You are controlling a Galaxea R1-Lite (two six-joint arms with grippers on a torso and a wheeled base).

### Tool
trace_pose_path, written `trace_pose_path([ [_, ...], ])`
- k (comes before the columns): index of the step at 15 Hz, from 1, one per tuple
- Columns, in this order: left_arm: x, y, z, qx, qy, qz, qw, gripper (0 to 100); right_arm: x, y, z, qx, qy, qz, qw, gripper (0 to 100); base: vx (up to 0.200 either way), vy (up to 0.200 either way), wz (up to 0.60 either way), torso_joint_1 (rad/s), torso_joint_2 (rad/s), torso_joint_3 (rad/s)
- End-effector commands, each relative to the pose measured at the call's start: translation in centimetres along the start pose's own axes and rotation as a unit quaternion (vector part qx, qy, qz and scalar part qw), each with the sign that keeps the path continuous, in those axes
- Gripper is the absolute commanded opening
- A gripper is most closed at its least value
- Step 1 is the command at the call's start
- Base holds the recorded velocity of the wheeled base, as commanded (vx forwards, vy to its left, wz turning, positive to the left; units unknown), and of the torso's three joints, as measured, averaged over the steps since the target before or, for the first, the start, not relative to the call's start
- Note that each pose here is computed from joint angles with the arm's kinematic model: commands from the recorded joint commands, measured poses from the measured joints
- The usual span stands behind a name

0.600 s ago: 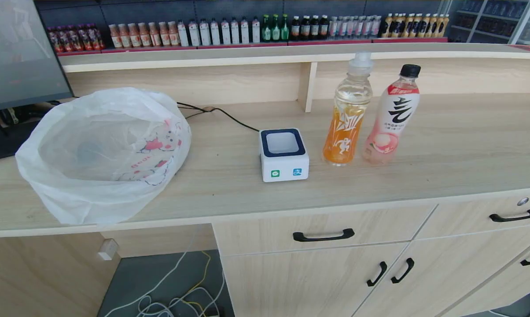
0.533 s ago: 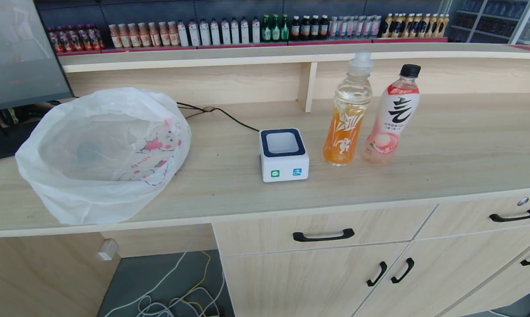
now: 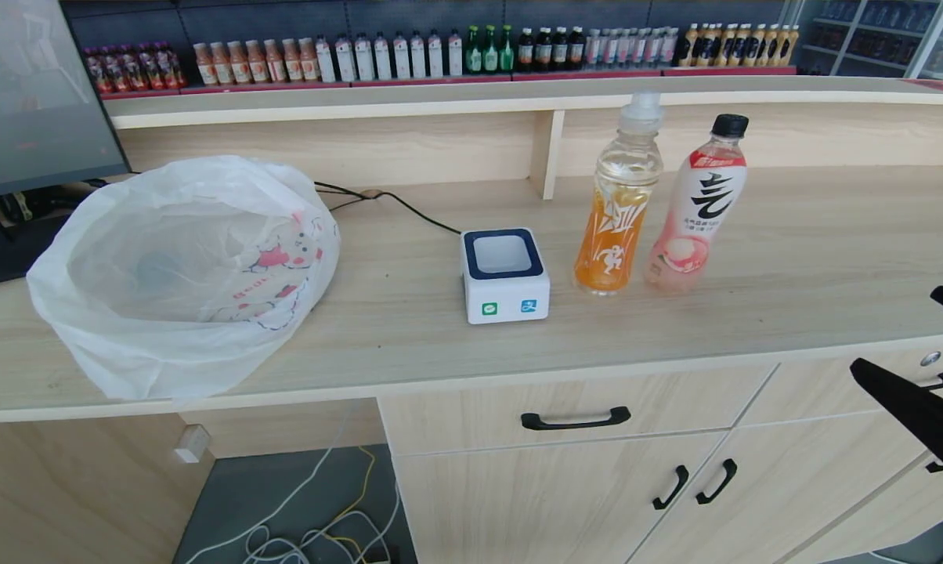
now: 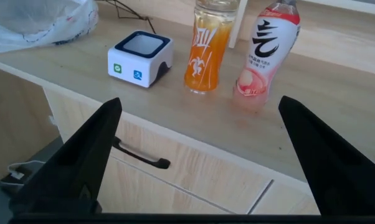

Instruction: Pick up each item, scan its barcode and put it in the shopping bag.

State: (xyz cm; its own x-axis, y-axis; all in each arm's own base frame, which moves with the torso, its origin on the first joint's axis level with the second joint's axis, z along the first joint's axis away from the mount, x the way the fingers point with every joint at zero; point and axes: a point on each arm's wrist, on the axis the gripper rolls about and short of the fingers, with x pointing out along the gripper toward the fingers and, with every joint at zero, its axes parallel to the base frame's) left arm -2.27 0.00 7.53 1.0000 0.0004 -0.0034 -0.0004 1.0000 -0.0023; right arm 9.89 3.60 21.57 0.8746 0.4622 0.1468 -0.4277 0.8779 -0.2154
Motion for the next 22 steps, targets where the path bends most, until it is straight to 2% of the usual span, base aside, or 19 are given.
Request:
trace_pose_path([
  [1, 0.0, 0.0, 0.0, 0.000, 0.000, 0.001, 1.0000, 100, 3.0, 0.0, -1.5, 0.008, 0.031, 0.013, 0.999, 100, 0.000, 0.000, 0.00, 0.000, 0.00, 0.000],
  [2, 0.0, 0.0, 0.0, 0.000, 0.000, 0.001, 1.0000, 100, 3.9, -0.1, -1.5, 0.009, 0.021, 0.014, 1.000, 100, 0.000, 0.000, 0.00, 0.000, 0.00, 0.000],
  [4, 0.0, 0.0, 0.0, 0.000, 0.000, 0.001, 1.0000, 100, 7.5, -0.1, -0.8, 0.020, -0.053, 0.015, 0.998, 100, 0.000, 0.000, 0.00, 0.000, 0.00, 0.000],
  [5, 0.0, 0.0, 0.0, 0.000, 0.000, 0.000, 1.0000, 100, 8.3, -0.1, -0.8, 0.024, -0.069, 0.015, 0.997, 100, 0.000, 0.000, 0.00, 0.000, 0.00, 0.000],
  [6, 0.0, 0.0, 0.0, 0.000, 0.000, 0.001, 1.0000, 100, 10.6, 0.6, -0.8, 0.045, -0.109, 0.004, 0.993, 100, 0.000, 0.000, 0.00, 0.000, 0.00, 0.000],
  [7, 0.0, 0.0, 0.0, 0.000, 0.000, 0.001, 1.0000, 100, 11.3, 1.4, -1.2, 0.061, -0.114, -0.001, 0.992, 100, 0.000, 0.000, 0.00, 0.000, 0.00, 0.000],
  [9, 0.0, 0.0, 0.0, 0.000, 0.000, 0.001, 1.0000, 100, 11.8, 2.3, -1.7, 0.067, -0.108, -0.001, 0.992, 100, 0.000, 0.000, 0.00, 0.000, 0.00, 0.000],
  [14, 0.0, 0.0, 0.0, 0.000, 0.000, 0.001, 1.0000, 100, 14.1, 2.0, -3.6, 0.068, -0.073, -0.031, 0.995, 100, 0.000, 0.000, 0.00, 0.000, 0.00, 0.000],
  [16, 0.0, 0.0, 0.0, 0.000, 0.000, 0.001, 1.0000, 100, 14.8, -0.1, -4.6, 0.060, -0.061, -0.074, 0.994, 100, 0.000, 0.000, 0.00, 0.000, 0.00, 0.000],
  [22, 0.0, 0.0, 0.0, 0.000, 0.000, 0.001, 1.0000, 100, 17.4, -0.3, -5.9, 0.062, -0.053, -0.077, 0.994, 100, 0.000, 0.000, 0.00, 0.000, 0.00, 0.000],
])
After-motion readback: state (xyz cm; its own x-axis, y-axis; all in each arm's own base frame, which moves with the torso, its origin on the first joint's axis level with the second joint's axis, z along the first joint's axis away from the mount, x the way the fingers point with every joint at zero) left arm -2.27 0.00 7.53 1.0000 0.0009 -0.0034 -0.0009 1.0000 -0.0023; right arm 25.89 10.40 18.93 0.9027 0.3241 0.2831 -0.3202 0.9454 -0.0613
